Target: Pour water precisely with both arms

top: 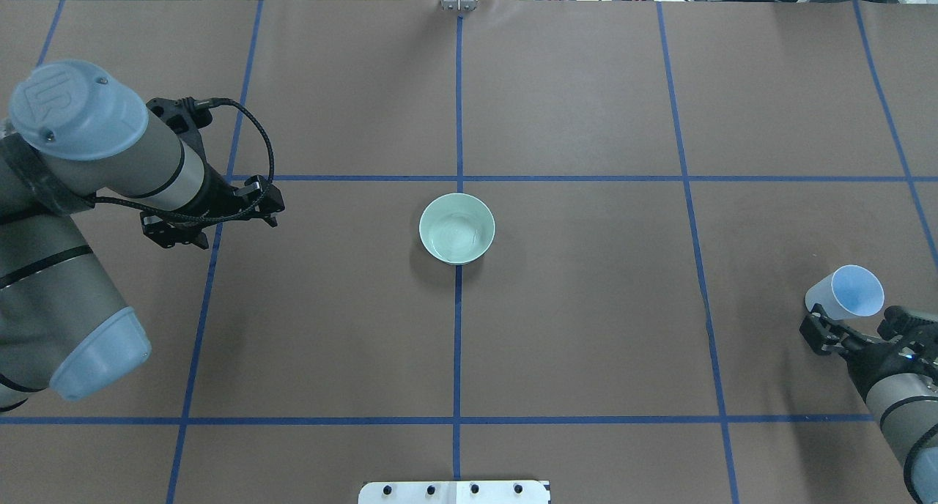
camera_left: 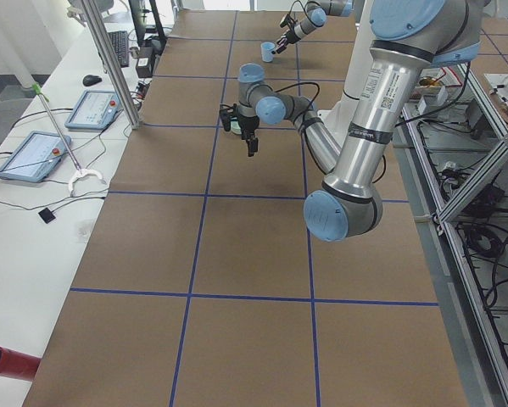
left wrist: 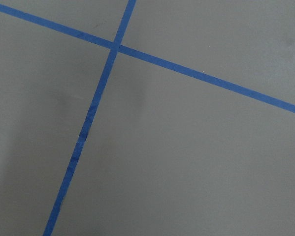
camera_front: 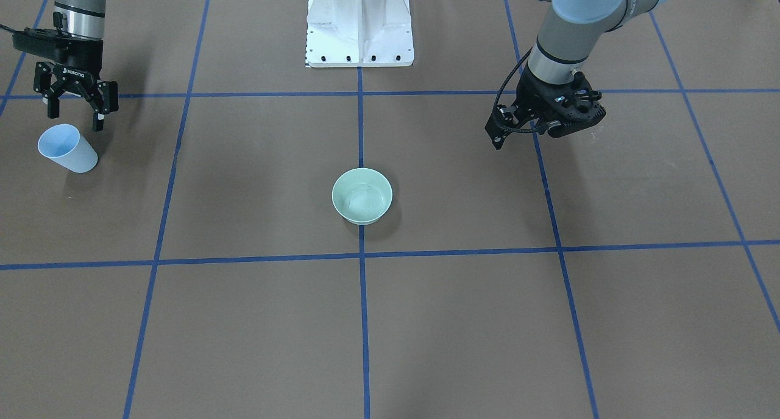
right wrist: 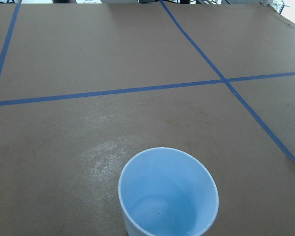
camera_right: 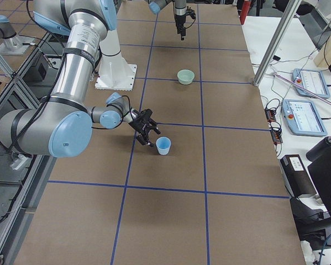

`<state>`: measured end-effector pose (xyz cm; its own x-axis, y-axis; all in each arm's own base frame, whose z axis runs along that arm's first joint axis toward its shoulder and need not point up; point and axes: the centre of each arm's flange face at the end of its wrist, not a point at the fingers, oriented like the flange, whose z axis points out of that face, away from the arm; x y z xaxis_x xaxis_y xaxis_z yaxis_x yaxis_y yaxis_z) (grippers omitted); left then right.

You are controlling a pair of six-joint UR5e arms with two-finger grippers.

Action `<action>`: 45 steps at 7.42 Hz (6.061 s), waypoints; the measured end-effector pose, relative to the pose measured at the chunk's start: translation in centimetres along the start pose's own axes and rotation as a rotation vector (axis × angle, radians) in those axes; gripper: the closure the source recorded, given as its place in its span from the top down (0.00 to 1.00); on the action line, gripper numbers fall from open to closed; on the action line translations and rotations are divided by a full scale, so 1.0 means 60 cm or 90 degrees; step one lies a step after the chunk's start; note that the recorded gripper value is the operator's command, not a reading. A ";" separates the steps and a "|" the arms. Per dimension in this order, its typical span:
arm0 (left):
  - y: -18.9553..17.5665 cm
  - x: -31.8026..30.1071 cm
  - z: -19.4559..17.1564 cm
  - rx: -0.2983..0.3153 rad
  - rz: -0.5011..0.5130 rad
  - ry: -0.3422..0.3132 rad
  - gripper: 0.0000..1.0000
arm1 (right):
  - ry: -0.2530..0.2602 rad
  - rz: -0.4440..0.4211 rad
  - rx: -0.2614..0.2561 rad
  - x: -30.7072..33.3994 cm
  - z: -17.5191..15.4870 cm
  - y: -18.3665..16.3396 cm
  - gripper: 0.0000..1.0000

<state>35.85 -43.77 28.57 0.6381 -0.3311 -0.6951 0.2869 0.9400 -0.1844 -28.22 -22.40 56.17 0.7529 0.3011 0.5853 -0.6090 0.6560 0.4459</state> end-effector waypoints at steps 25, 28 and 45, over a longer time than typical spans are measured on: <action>0.032 0.020 0.023 -0.017 0.007 -0.006 1.00 | 0.035 -0.016 0.087 0.024 0.102 0.033 1.00; 0.032 0.020 0.023 -0.017 0.007 -0.006 1.00 | 0.037 -0.017 0.088 0.024 0.104 0.030 0.98; 0.055 0.043 0.023 -0.026 -0.003 0.003 1.00 | -0.019 -0.024 0.092 -0.058 0.107 -0.094 0.00</action>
<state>39.41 -41.61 27.11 0.6330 -0.3357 -0.6976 0.2603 0.9409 -0.2165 -29.03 -31.57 55.96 0.7695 0.2557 0.5853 -0.6115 0.5596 0.5594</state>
